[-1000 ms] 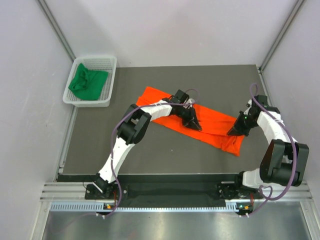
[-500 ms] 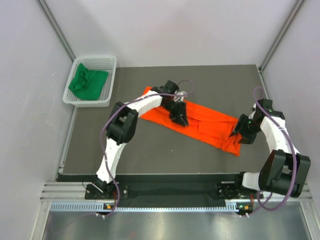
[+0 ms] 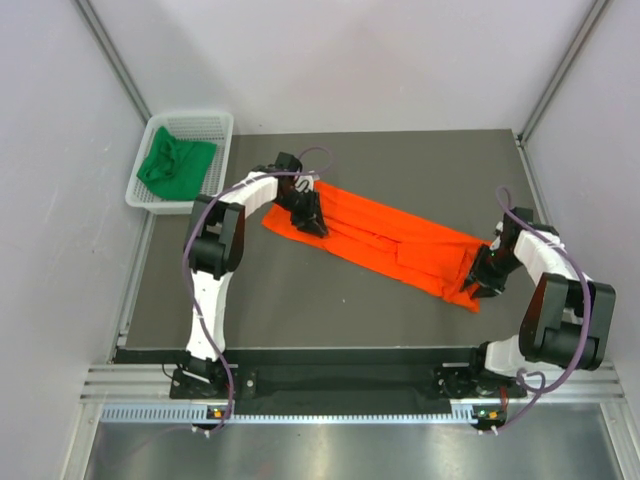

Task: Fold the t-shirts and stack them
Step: Fold the tshirt

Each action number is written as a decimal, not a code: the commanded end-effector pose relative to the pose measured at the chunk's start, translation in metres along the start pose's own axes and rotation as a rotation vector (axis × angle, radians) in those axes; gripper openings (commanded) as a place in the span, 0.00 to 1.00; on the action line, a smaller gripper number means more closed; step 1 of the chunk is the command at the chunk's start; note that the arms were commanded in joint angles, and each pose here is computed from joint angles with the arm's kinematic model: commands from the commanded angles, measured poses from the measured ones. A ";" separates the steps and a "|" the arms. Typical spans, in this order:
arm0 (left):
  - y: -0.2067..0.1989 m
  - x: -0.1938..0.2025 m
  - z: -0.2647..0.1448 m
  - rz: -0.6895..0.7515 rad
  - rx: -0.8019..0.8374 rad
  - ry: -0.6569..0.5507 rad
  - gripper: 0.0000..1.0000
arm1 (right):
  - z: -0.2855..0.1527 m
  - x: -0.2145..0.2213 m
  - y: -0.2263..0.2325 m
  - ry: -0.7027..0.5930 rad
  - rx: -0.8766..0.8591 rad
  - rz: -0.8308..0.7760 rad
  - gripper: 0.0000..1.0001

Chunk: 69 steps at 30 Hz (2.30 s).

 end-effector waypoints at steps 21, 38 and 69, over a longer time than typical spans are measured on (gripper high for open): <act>0.031 0.001 -0.028 -0.036 -0.134 0.010 0.24 | 0.004 -0.009 -0.039 -0.041 0.273 0.133 0.23; 0.039 -0.067 -0.025 -0.127 0.026 -0.201 0.25 | -0.028 0.000 0.194 -0.070 -0.303 -0.338 0.58; 0.078 -0.022 -0.125 -0.153 -0.377 -0.300 0.59 | 0.043 -0.021 0.274 -0.171 -0.183 -0.392 0.34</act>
Point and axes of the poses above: each gripper's point midway between its finger pads, its own z axis out along the fingers, its own y axis along the line the jaws close on, x = y × z, the point moved 2 cm from there along -z, back along the fingers, and after that the axes turned 9 degrees about z, right-handed, at the moved point
